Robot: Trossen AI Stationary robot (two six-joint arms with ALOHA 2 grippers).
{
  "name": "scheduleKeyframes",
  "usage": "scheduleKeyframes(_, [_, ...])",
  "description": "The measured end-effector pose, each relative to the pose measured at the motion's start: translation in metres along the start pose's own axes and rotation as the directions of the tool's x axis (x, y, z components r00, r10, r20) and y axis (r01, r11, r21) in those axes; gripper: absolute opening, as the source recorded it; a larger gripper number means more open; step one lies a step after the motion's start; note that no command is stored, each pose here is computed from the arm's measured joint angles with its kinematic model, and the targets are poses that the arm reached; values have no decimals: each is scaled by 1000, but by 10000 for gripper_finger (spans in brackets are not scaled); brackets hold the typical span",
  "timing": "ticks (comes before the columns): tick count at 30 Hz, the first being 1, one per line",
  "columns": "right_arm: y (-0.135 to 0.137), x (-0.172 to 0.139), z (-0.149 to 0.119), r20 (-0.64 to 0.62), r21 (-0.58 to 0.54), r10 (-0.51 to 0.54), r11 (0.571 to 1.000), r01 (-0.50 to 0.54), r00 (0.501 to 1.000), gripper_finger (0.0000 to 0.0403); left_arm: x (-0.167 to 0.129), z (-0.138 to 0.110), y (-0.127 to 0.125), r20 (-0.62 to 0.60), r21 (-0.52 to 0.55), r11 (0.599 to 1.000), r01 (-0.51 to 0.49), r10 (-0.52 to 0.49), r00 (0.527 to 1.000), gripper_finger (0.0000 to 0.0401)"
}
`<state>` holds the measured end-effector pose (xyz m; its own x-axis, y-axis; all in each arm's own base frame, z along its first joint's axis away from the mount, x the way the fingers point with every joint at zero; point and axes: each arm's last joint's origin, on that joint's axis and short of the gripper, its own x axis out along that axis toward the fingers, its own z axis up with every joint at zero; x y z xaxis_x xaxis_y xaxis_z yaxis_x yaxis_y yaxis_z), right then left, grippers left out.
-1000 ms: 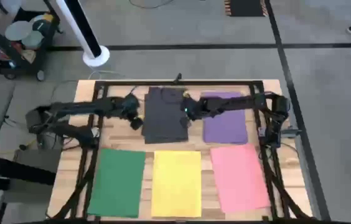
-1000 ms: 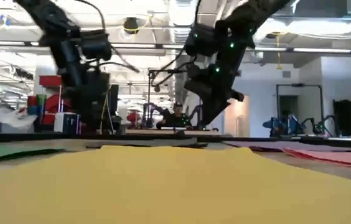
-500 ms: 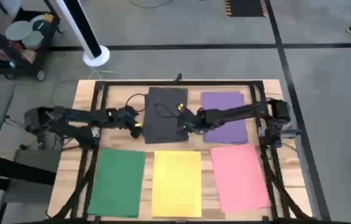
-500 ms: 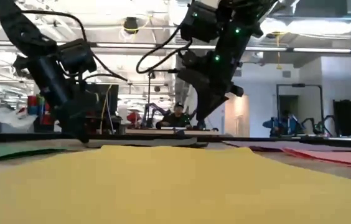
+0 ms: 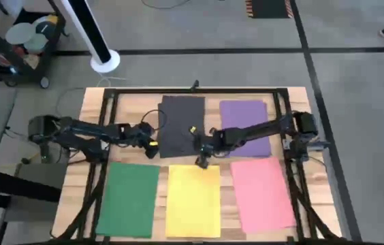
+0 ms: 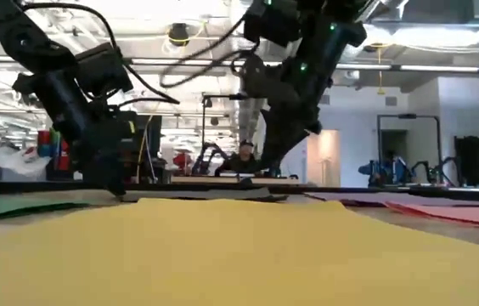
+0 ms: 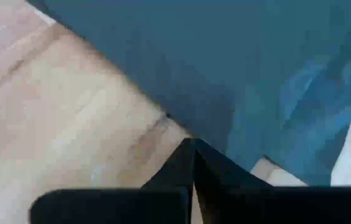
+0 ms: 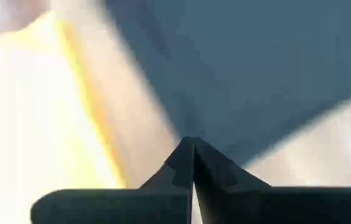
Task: Organize paper
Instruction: Put the black paper on top of the other back paper in the top center of the table
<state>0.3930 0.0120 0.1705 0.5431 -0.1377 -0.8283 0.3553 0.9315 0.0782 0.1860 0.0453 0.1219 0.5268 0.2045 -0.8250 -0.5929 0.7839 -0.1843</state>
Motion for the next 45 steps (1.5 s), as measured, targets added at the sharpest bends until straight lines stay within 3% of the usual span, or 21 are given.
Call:
scheduleKeyframes(5, [5,34,1,74,0,89,996,-90,993,0,0,3,-3,32,2,1000,28,-29,999,0])
scheduleKeyframes(9, [1,60,1,59,28,73,997,-75,996,0,0,3,-3,40,3,1000,24,-24,999,0])
scheduleKeyframes(17, [6,81,14,48,19,88,996,-89,995,0,0,4,-3,48,5,1000,23,-24,999,0])
scheduleKeyframes(26, [4,80,25,75,54,52,997,-56,996,0,-2,-1,-15,43,33,998,52,-53,998,0])
scheduleKeyframes(37, [6,77,23,65,40,32,999,-34,997,0,-16,-12,-16,124,-67,980,-187,194,973,0])
scheduleKeyframes(45, [5,77,24,65,42,32,999,-35,997,0,-14,-17,-16,79,-105,977,-188,196,977,0])
